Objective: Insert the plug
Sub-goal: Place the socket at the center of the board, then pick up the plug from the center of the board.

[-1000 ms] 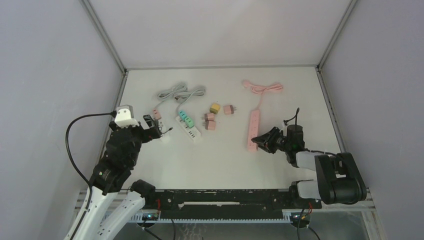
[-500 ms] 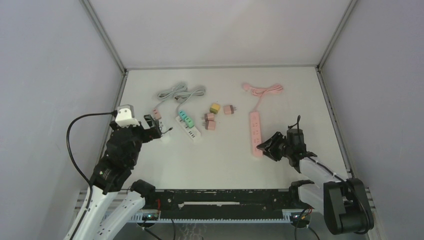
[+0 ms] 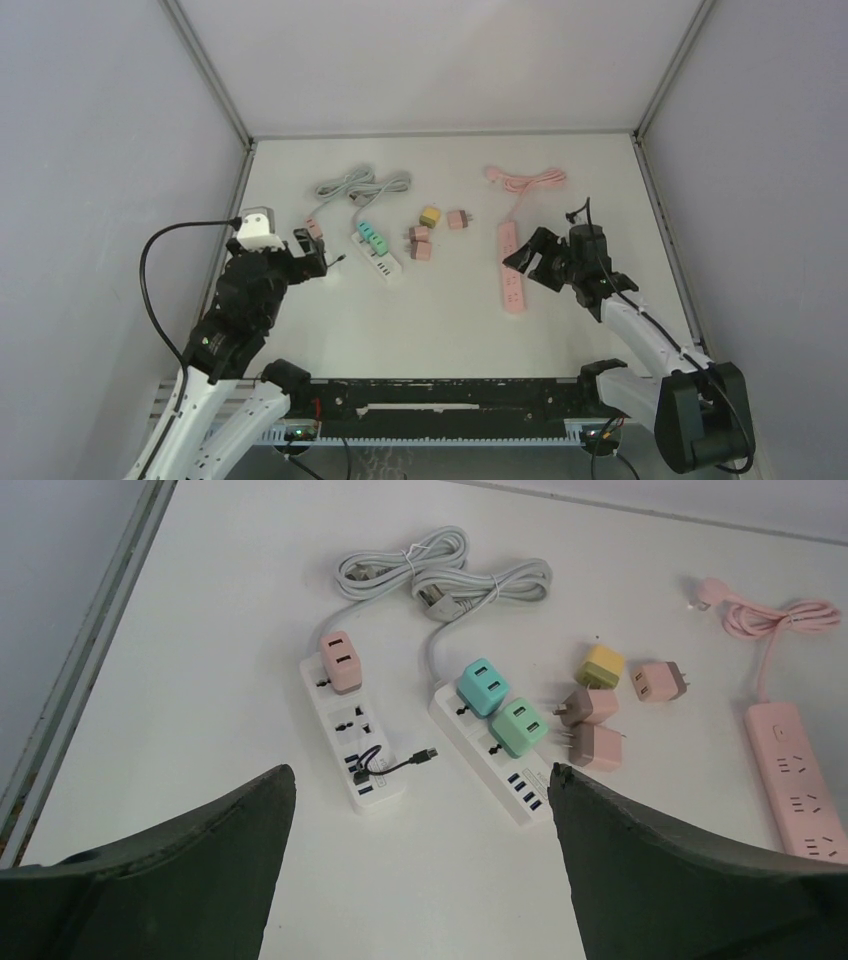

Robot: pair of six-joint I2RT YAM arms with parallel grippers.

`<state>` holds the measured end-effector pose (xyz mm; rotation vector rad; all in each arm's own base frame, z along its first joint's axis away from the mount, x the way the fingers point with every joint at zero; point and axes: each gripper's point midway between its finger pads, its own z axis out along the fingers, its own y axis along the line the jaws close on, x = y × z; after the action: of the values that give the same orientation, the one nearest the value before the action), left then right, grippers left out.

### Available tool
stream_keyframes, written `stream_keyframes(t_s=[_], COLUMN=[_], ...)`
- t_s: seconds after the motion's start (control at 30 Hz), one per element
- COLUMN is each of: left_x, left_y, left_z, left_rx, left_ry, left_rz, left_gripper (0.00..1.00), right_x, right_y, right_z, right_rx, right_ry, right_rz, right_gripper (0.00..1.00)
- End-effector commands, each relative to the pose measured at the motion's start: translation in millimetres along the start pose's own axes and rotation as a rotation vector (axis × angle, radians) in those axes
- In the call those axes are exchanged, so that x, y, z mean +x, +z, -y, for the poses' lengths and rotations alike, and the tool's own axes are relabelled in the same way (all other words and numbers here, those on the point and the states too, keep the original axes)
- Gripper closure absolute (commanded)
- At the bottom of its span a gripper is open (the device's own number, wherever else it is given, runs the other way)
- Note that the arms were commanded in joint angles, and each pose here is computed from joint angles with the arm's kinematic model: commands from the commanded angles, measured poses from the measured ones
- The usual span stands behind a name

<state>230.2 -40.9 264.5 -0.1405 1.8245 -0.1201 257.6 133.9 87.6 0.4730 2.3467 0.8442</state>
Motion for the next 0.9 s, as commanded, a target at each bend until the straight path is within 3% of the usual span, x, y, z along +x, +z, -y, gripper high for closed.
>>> stream_keyframes(t_s=[0.0, 0.37, 0.87], left_x=[4.0, 14.6, 56.9], left_y=[8.2, 27.8, 91.5], left_z=[6.7, 63.3, 151.7], left_rx=[0.031, 0.264, 0.239], left_ry=[0.029, 0.067, 0.180], left_rz=[-0.008, -0.147, -0.488], left_gripper=[0.00, 0.00, 0.08], right_x=[-18.6, -41.6, -49.7], right_y=[1.4, -2.2, -35.0], right_z=[-22.9, -45.2, -41.9], right_rx=[-0.018, 0.056, 0.095], right_ry=[-0.150, -0.294, -0.354], right_rz=[0.036, 0.069, 0.165], right_gripper=[0.14, 0.07, 0.03])
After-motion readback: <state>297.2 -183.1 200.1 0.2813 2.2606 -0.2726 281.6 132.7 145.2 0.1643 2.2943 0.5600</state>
